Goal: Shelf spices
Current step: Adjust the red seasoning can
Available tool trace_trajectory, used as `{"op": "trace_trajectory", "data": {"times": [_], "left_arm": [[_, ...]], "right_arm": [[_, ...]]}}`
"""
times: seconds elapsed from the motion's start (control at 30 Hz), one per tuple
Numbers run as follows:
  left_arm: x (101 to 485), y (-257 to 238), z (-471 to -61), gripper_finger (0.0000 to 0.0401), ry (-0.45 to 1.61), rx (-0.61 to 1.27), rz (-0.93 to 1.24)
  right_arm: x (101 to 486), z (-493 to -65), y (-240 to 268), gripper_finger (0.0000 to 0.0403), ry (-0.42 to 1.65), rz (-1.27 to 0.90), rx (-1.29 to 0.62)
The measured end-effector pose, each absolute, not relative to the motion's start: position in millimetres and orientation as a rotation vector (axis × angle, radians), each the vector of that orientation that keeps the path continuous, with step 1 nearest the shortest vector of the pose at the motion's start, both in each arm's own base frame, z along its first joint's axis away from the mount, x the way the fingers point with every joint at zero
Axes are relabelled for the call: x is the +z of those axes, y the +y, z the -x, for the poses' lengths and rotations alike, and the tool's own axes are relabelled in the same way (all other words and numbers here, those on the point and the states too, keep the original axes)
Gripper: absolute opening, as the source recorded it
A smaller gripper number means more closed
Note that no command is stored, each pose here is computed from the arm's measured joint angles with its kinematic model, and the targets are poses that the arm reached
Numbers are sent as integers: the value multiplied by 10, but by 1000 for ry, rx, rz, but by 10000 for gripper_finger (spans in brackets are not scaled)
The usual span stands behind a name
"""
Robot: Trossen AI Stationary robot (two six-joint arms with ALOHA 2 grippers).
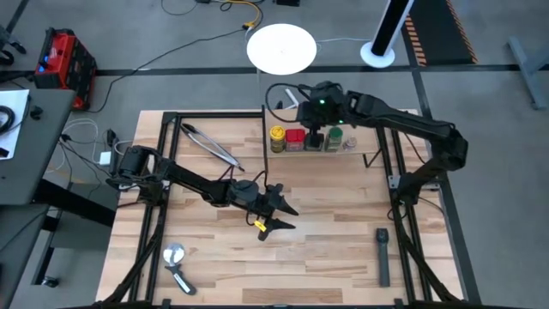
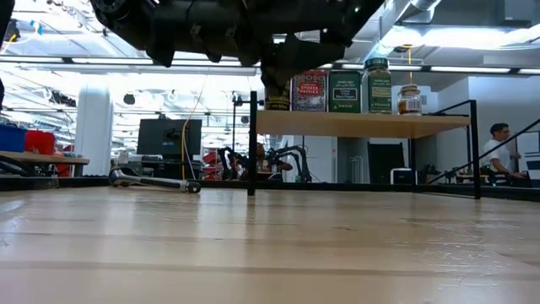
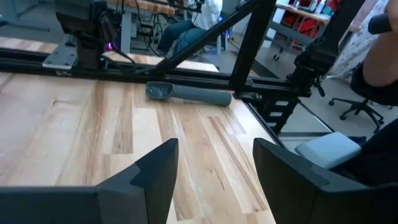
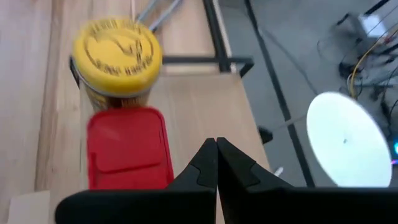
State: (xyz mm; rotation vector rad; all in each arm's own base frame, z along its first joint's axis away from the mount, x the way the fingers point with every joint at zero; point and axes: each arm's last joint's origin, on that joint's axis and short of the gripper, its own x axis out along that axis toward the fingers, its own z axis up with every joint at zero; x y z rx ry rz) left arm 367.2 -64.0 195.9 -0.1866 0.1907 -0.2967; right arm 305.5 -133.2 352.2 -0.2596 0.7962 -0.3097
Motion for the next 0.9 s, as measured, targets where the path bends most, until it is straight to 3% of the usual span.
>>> {"op": "trace_trajectory", "data": {"times": [0.33,0.9], "left_arm": [[1934,-637,-3663,201,223,-293,184],[1920,-637,-3660,201,237,-291,182]], "right_arm": [[3389,-3054,-1424,4,917,222,-305],[3379,-3072,-1342,4,930,212,-285]]}}
